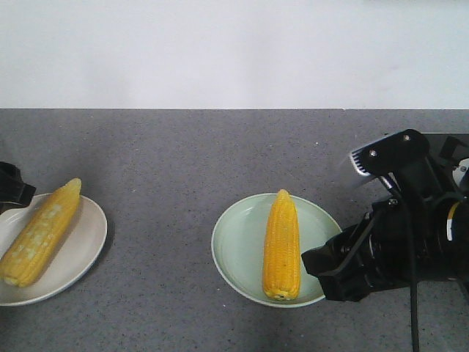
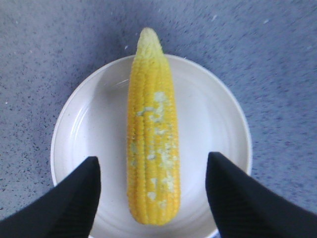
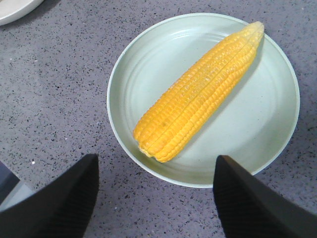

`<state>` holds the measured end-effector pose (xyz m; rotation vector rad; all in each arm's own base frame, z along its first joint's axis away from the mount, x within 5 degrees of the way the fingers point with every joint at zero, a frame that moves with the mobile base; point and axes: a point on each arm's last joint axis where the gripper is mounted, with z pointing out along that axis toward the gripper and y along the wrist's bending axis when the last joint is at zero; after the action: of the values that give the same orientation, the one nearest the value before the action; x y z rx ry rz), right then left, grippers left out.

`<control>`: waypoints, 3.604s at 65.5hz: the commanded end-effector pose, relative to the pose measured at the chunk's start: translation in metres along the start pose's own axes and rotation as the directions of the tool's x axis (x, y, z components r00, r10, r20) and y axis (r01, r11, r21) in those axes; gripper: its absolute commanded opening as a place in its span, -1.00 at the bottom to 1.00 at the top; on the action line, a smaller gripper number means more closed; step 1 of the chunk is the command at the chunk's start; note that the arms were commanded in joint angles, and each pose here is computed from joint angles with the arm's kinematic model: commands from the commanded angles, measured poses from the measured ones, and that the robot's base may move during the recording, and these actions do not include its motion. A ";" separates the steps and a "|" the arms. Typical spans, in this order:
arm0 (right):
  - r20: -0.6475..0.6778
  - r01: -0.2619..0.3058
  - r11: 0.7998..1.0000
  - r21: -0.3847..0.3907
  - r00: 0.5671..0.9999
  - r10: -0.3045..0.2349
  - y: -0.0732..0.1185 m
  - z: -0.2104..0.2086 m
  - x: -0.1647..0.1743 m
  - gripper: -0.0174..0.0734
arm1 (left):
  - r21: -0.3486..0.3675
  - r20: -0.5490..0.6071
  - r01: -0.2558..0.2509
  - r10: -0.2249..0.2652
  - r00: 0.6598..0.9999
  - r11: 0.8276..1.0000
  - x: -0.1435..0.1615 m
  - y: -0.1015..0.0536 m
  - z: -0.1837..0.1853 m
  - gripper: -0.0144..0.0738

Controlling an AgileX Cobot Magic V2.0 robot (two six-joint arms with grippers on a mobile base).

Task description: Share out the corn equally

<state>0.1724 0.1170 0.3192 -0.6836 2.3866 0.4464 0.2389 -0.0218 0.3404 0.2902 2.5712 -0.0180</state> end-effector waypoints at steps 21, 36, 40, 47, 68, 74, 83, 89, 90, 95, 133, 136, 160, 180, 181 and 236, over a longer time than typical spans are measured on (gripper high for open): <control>0.085 0.008 1.000 -0.002 0.996 -0.008 0.002 -0.010 -0.010 0.42 | 0.151 0.335 -0.093 0.037 0.941 0.984 0.013 -0.026 -0.078 0.35; 0.078 0.007 1.000 -0.005 0.997 -0.006 0.003 -0.010 -0.009 0.42 | 0.177 0.425 -0.206 0.114 0.898 0.962 0.042 -0.046 -0.087 0.35; 0.075 0.007 1.000 -0.005 0.997 -0.006 0.003 -0.010 -0.009 0.42 | 0.176 0.437 -0.216 0.121 0.891 0.960 0.053 -0.047 -0.091 0.35; 0.072 0.007 1.000 -0.005 0.997 -0.006 0.003 -0.010 -0.008 0.42 | 0.156 0.458 -0.223 0.130 0.880 0.962 0.068 -0.046 -0.096 0.35; 0.070 0.004 1.000 -0.008 0.998 -0.003 0.003 -0.010 -0.008 0.42 | 0.157 0.556 -0.110 0.004 0.831 0.982 0.094 -0.043 -0.092 0.22; 0.069 0.004 1.000 -0.008 0.998 -0.003 0.003 -0.010 -0.008 0.42 | 0.158 0.560 -0.101 -0.006 0.828 0.982 0.093 -0.043 -0.089 0.13; 0.067 0.004 1.000 -0.009 0.998 -0.003 0.003 -0.010 -0.008 0.39 | 0.157 0.565 -0.100 -0.007 0.825 0.982 0.093 -0.043 -0.089 -0.03; 0.067 0.004 1.000 -0.009 0.998 -0.003 0.003 -0.010 -0.008 0.32 | 0.157 0.565 -0.100 -0.007 0.825 0.982 0.093 -0.043 -0.089 -0.17; 0.067 0.004 1.000 -0.009 0.998 -0.003 0.003 -0.010 -0.008 0.30 | 0.157 0.565 -0.100 -0.007 0.825 0.982 0.093 -0.043 -0.089 -0.18; 0.066 0.004 1.000 -0.009 0.998 -0.003 0.003 -0.010 -0.008 0.15 | 0.158 0.565 -0.100 -0.007 0.825 0.982 0.093 -0.043 -0.089 -0.30; 0.066 0.008 1.000 -0.008 0.998 -0.007 0.003 -0.010 -0.008 -0.64 | 0.154 0.585 -0.096 -0.013 0.811 0.983 0.091 -0.042 -0.090 -0.69; 0.066 0.008 1.000 -0.008 0.998 -0.007 0.003 -0.010 -0.008 -0.64 | 0.154 0.585 -0.096 -0.013 0.811 0.983 0.091 -0.042 -0.090 -0.69; 0.066 0.008 1.000 -0.008 0.998 -0.007 0.003 -0.010 -0.008 -0.64 | 0.154 0.585 -0.096 -0.013 0.811 0.983 0.091 -0.042 -0.091 -0.69; 0.062 0.008 1.000 -0.009 0.998 -0.007 0.003 -0.010 -0.007 -0.64 | -0.032 0.642 -0.027 0.041 0.766 0.999 0.119 -0.026 -0.089 -0.69; 0.062 0.008 1.000 -0.009 0.998 -0.007 0.003 -0.010 -0.007 -0.64 | -0.035 0.653 -0.010 0.031 0.757 0.999 0.121 -0.025 -0.088 -0.69; 0.060 0.008 1.000 -0.009 0.998 -0.007 0.003 -0.010 -0.007 -0.64 | -0.013 0.951 0.208 -0.052 0.303 0.978 0.220 -0.024 -0.001 -0.69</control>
<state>0.1704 0.1166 0.3178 -0.6920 2.4122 0.4501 0.0563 -0.0008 0.2068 -0.0218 1.4829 -0.0455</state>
